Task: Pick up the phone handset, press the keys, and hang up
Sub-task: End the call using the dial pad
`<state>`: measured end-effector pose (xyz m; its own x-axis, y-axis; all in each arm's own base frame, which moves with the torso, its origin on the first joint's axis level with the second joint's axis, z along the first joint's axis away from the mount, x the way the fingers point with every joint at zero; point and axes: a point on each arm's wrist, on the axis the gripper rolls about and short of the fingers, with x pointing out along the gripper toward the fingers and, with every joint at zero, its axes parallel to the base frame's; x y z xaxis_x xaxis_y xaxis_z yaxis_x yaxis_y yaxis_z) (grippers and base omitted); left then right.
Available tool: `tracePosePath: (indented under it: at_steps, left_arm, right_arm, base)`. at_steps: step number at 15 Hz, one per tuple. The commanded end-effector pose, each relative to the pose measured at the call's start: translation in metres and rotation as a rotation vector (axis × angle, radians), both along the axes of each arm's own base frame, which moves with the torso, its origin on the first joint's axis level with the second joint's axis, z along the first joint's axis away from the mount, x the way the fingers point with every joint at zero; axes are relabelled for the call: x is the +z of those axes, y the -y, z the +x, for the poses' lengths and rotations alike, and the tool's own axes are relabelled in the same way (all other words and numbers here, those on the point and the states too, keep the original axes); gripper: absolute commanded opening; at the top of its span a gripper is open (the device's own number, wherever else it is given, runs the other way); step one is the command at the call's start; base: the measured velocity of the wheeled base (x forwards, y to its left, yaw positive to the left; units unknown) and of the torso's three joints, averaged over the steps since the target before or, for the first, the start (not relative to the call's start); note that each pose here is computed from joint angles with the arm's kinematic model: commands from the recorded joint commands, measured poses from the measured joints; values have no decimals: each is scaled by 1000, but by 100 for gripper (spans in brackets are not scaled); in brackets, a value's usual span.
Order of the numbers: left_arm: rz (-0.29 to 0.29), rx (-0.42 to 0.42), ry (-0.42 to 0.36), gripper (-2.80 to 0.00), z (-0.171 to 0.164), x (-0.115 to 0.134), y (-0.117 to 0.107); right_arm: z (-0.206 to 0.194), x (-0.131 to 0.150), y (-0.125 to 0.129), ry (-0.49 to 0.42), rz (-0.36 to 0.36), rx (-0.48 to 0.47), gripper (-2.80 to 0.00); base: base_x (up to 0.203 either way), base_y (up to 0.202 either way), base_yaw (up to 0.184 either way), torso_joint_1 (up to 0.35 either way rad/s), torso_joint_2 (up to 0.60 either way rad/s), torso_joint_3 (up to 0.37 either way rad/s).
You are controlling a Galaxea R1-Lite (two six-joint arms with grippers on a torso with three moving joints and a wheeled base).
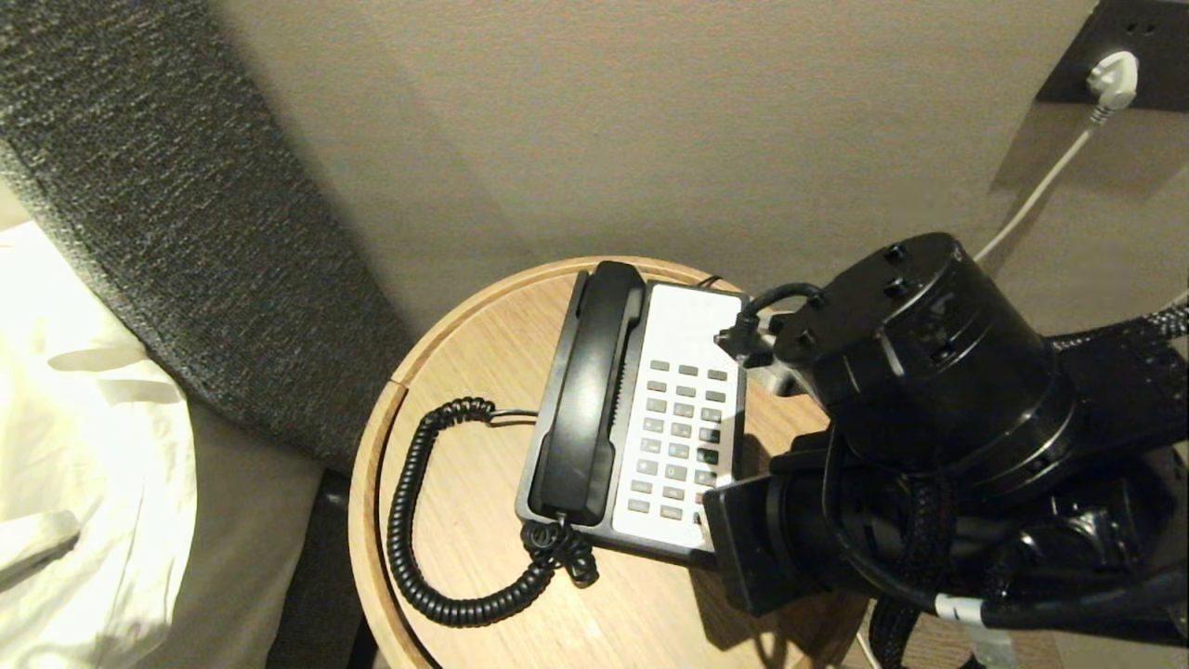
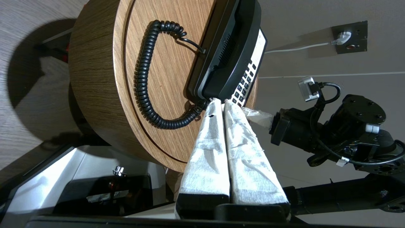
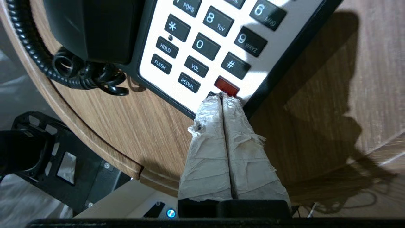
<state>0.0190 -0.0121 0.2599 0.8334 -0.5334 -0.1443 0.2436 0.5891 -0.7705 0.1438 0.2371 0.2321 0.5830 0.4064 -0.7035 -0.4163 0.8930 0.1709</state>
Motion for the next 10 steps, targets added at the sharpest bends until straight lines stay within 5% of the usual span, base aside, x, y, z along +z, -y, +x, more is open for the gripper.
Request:
tracePosePath:
  at_steps: [1,6,10]
  left_arm:
    - [-3,0,-5,-280,0,0,0]
    - [16,19,-35,-280,3,-10,1]
    - [45,165,-74,-280,5,-26,-2]
  right_arm:
    - [-4,6,6,9,17,-4,-280]
    - [-6,7,12,25,13,-26,-280]
    - [-6,11,12,52,15,-42,-280]
  base:
    - [0,0,0,0,0,0]
    - [0,0,0,0,0,0]
    - [0,0,0,0,0,0]
